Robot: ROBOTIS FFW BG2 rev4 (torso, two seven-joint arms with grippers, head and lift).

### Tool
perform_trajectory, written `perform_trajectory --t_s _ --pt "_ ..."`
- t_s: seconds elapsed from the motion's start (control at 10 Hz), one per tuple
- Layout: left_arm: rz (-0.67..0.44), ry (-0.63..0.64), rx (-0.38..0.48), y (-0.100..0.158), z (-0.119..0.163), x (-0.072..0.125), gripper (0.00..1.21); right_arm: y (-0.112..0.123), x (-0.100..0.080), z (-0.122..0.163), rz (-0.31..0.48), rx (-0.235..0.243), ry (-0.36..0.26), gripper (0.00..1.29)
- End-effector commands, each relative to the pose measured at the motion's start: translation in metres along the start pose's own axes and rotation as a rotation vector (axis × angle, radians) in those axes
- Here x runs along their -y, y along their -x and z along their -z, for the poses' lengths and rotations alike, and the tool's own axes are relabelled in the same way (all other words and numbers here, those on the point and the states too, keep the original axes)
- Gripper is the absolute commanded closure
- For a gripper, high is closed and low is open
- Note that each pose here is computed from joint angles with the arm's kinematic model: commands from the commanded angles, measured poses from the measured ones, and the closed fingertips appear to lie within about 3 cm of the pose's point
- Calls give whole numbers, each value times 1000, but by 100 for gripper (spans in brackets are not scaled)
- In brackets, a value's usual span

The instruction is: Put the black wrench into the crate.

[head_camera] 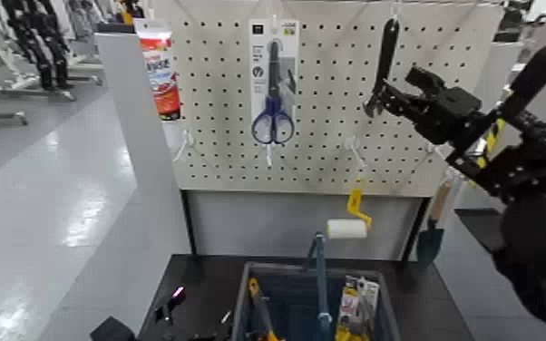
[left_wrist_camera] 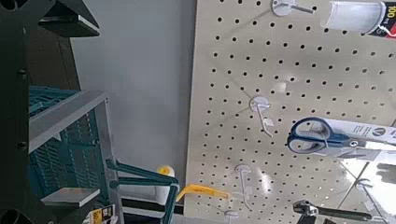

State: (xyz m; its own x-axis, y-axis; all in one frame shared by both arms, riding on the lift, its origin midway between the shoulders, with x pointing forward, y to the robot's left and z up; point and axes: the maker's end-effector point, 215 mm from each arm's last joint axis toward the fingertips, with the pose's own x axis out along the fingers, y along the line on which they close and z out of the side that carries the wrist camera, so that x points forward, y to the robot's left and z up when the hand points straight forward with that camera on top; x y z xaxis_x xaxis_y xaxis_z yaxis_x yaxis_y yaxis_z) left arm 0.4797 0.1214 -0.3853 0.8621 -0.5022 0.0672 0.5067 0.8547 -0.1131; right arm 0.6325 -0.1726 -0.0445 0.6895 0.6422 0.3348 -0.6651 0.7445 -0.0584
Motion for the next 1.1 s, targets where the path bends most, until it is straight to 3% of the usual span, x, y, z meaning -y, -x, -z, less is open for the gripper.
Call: perform_trajectory --t_s 0.1,0.2,0.4,1.1 --pt "1 0 1 -1 0 1 10 -7 -5 8 -51 -56 -47 93" --pt "3 -1 1 -1 -1 1 10 -12 -12 8 -113 -62 -56 93" --pt "4 -4 3 -2 -2 1 10 -11 -11 4 -105 -52 -43 111" --pt "-1 -10 3 -2 -2 -1 10 -12 -9 3 -95 -58 -20 111"
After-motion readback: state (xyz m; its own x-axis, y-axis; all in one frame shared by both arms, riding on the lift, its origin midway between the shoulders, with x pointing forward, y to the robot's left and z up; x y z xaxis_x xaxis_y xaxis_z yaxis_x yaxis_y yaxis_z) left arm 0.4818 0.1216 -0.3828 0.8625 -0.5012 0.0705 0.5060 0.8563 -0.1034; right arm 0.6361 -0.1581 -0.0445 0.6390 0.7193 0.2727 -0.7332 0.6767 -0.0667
